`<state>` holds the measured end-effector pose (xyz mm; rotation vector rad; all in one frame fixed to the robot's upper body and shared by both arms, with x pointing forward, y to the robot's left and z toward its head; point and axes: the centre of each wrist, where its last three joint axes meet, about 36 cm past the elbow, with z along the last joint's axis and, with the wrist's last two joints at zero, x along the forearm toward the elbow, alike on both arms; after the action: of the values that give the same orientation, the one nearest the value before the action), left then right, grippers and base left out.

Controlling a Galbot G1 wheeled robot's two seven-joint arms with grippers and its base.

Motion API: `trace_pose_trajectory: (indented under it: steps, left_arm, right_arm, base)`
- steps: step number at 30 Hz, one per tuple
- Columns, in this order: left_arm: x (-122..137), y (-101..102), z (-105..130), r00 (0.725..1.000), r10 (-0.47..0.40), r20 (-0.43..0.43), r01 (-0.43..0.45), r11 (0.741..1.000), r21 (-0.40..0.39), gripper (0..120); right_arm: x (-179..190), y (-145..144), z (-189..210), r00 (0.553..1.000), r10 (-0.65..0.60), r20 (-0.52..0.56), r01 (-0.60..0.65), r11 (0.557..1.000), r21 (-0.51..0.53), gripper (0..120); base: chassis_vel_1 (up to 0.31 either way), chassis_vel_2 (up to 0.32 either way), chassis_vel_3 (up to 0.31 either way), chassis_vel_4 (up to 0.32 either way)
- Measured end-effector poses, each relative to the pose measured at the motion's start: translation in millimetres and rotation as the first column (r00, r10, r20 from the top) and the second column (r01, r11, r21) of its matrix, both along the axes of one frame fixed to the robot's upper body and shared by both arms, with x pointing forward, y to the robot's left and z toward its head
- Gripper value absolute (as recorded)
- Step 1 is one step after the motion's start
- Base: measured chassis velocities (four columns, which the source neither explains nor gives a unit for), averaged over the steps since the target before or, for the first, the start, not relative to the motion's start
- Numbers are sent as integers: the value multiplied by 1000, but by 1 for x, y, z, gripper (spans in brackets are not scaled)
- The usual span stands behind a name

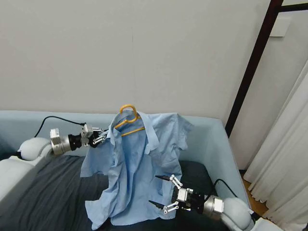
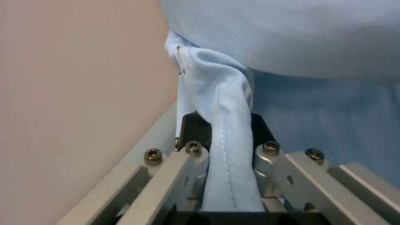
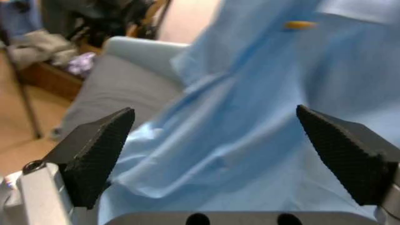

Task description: Pick up the clothes from the sofa and hang them on the clothes hanger.

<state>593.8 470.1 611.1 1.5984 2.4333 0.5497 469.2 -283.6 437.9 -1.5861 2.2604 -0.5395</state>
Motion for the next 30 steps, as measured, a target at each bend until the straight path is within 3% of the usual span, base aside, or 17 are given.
trace_pose_trajectory:
  steps: [1,2,6,7,9,11,16,23,30]
  left_arm:
    - [4,2,14,1000,-17,4,17,1000,4,7]
    - [4,2,14,1000,-17,4,17,1000,4,7]
    - [20,11,73,997,-78,17,78,996,32,7]
    - [20,11,73,997,-78,17,78,996,32,7]
    - [25,17,100,996,-86,32,84,995,52,7]
    - [26,19,110,995,-91,37,88,994,68,7]
    - [24,17,101,995,-103,11,101,989,104,7]
    - [16,17,82,994,-106,-15,107,987,122,7]
    - [11,12,60,992,-122,-46,127,980,151,7]
  right_arm:
    - [4,-5,13,1000,-9,7,8,1000,21,100]
    - [4,-5,13,1000,-9,7,8,1000,21,100]
    - [11,-19,57,999,-21,34,18,996,83,100]
    - [11,-19,57,999,-21,34,18,996,83,100]
    - [9,-21,69,999,-21,41,16,993,113,100]
    - [5,-19,76,999,-28,43,21,989,148,100]
    - [0,-14,86,995,-85,50,74,979,192,100]
    - [6,-15,110,976,-200,86,183,967,175,100]
    - [27,-17,133,961,-220,164,210,975,77,100]
  base:
    - [0,0,0,0]
    - [0,0,0,0]
    - [0,0,0,0]
    - [0,0,0,0]
    - [0,0,0,0]
    - [0,0,0,0]
    - [0,0,0,0]
    - [0,0,0,0]
    - [0,0,0,0]
